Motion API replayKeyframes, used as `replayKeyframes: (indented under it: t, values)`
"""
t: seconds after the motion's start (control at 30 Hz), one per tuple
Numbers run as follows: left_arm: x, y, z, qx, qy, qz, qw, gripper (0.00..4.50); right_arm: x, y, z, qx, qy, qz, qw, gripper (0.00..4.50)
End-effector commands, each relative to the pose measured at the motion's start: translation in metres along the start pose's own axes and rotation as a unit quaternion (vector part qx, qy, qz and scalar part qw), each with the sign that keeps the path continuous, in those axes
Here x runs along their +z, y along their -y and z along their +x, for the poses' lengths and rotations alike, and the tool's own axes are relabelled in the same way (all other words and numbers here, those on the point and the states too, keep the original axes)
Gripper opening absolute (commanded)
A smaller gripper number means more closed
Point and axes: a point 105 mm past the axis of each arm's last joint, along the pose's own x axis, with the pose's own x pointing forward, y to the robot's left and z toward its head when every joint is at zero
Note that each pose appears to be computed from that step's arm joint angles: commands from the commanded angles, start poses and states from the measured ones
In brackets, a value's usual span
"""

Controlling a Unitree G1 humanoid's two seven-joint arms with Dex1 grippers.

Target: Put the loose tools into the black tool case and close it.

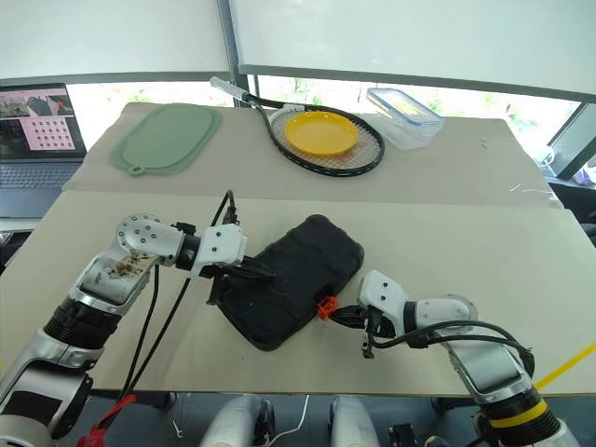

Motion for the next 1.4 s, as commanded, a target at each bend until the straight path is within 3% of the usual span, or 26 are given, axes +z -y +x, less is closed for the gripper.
replayKeyframes:
  t: [0.03, 0.4, 0.63, 0.83, 0.93, 1.07, 1.23, 1.27, 1.4]
  values:
    - [-0.017, 0.006, 0.005, -0.010, -0.029, -0.030, 0.999, 0.02, 0.013, 0.008, 0.002, -0.020, 0.029, -0.016, 0.999, 0.00]
    - [-0.017, 0.005, 0.009, -0.015, -0.027, -0.025, 0.999, 0.02, 0.055, 0.000, -0.012, -0.022, 0.132, 0.009, 0.991, 0.00]
    - [-0.018, 0.002, 0.014, -0.012, -0.025, -0.020, 0.999, 0.02, 0.047, -0.002, -0.013, -0.027, 0.100, 0.001, 0.995, 0.00]
    - [-0.022, -0.002, -0.001, 0.014, -0.018, -0.063, 0.998, 0.02, 0.041, 0.012, -0.041, -0.041, 0.062, -0.003, 0.997, 0.00]
    - [-0.026, -0.003, -0.022, 0.040, -0.010, -0.104, 0.994, 0.68, 0.041, 0.019, -0.068, -0.033, 0.044, 0.004, 0.998, 0.75]
    - [-0.025, 0.015, -0.100, 0.083, 0.005, -0.207, 0.975, 2.06, 0.046, 0.026, -0.129, 0.010, -0.005, 0.010, 1.000, 2.16]
    - [-0.034, 0.042, -0.158, 0.122, -0.049, -0.261, 0.956, 3.98, 0.048, 0.039, -0.164, 0.016, -0.027, 0.027, 0.999, 3.89]
    - [-0.034, 0.043, -0.167, 0.137, -0.052, -0.268, 0.952, 4.29, 0.048, 0.041, -0.168, 0.015, -0.025, 0.031, 0.999, 3.90]
    - [-0.028, 0.053, -0.181, 0.157, -0.042, -0.282, 0.946, 4.29, 0.053, 0.046, -0.173, 0.025, -0.001, 0.058, 0.998, 3.90]
